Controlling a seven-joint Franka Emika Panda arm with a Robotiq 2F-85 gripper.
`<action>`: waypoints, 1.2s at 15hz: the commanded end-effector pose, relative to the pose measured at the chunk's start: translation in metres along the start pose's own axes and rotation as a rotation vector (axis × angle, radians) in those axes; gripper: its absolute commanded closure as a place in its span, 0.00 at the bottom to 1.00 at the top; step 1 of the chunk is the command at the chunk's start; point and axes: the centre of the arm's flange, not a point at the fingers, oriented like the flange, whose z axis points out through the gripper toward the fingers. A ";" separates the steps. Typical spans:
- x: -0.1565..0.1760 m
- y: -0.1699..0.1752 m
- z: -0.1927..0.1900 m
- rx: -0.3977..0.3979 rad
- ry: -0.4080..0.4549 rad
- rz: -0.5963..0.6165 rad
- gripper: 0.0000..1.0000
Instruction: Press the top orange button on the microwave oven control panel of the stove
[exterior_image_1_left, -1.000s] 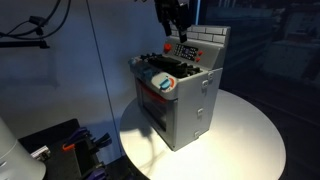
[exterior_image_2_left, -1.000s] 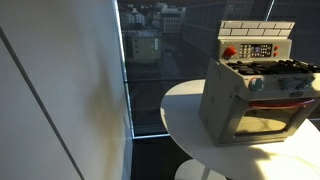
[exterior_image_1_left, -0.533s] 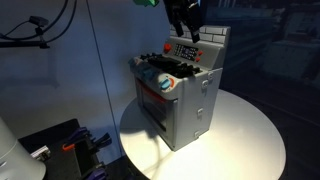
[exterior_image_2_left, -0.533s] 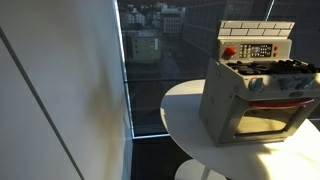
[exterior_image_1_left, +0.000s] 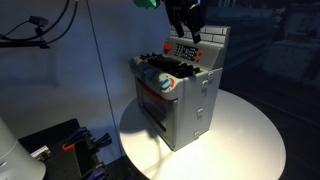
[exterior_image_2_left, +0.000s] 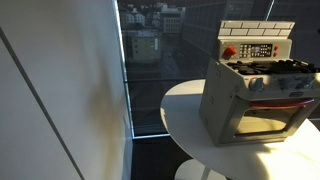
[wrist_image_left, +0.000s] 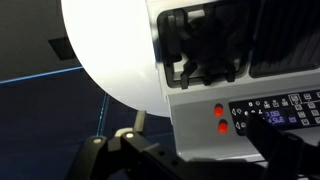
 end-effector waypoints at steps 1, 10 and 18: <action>0.003 0.001 0.010 -0.006 0.007 0.007 0.00; 0.017 -0.006 0.047 -0.010 0.058 0.012 0.00; 0.035 -0.006 0.075 -0.004 0.037 0.025 0.00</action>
